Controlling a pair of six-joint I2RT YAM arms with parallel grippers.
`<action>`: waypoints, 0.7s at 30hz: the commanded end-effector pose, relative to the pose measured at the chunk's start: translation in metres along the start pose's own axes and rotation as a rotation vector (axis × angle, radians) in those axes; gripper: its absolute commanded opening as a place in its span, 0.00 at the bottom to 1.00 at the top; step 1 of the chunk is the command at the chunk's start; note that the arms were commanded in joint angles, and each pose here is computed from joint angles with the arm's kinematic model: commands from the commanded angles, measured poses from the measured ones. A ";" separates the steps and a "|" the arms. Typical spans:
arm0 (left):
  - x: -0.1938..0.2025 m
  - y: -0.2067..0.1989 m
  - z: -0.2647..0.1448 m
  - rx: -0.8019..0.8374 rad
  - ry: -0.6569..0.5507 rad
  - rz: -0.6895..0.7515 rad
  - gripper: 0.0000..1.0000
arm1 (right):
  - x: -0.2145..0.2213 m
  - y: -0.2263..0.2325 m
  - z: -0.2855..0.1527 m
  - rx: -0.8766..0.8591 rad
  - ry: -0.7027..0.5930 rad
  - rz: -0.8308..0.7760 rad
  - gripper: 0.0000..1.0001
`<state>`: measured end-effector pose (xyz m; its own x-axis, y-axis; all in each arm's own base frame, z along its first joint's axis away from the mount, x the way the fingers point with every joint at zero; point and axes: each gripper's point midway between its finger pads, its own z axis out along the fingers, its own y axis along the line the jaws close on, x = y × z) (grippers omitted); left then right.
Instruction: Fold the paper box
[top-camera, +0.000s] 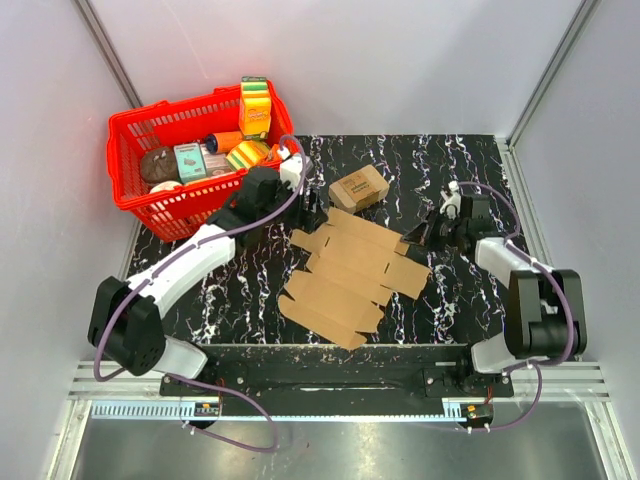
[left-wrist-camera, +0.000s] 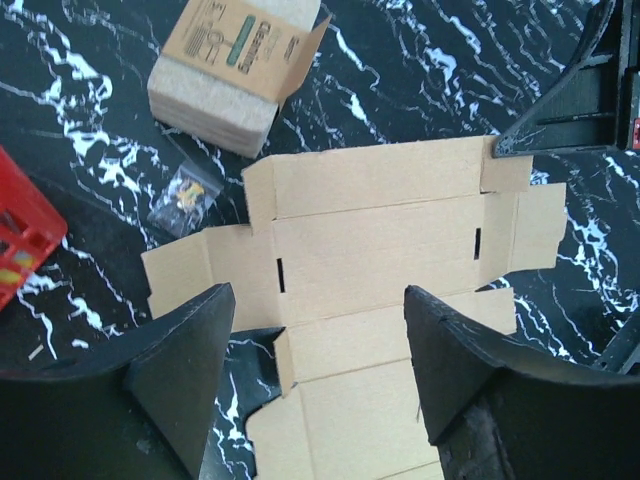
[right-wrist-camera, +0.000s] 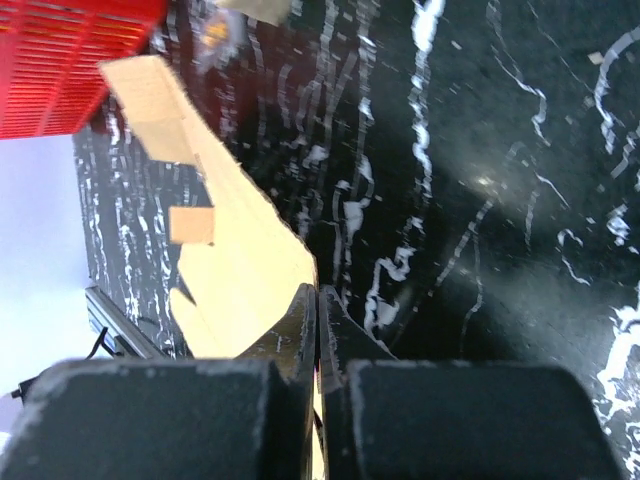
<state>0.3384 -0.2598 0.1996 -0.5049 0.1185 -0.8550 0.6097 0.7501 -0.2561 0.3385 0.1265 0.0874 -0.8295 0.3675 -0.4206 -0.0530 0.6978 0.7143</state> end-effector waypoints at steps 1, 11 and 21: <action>-0.046 -0.016 -0.005 0.103 -0.068 0.079 0.73 | -0.019 0.043 -0.016 -0.139 -0.103 -0.171 0.00; -0.055 0.006 -0.011 0.210 -0.042 0.186 0.75 | -0.007 0.108 -0.033 -0.265 -0.138 -0.422 0.00; -0.044 0.038 0.005 0.323 -0.062 0.025 0.74 | -0.001 0.139 -0.056 -0.378 -0.174 -0.512 0.00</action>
<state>0.3878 -0.2244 0.2087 -0.4825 0.1629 -0.8606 0.7255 0.6249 -0.2885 0.3084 0.1801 0.1932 -0.6242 0.1810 -0.7600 -0.5316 0.6145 0.5829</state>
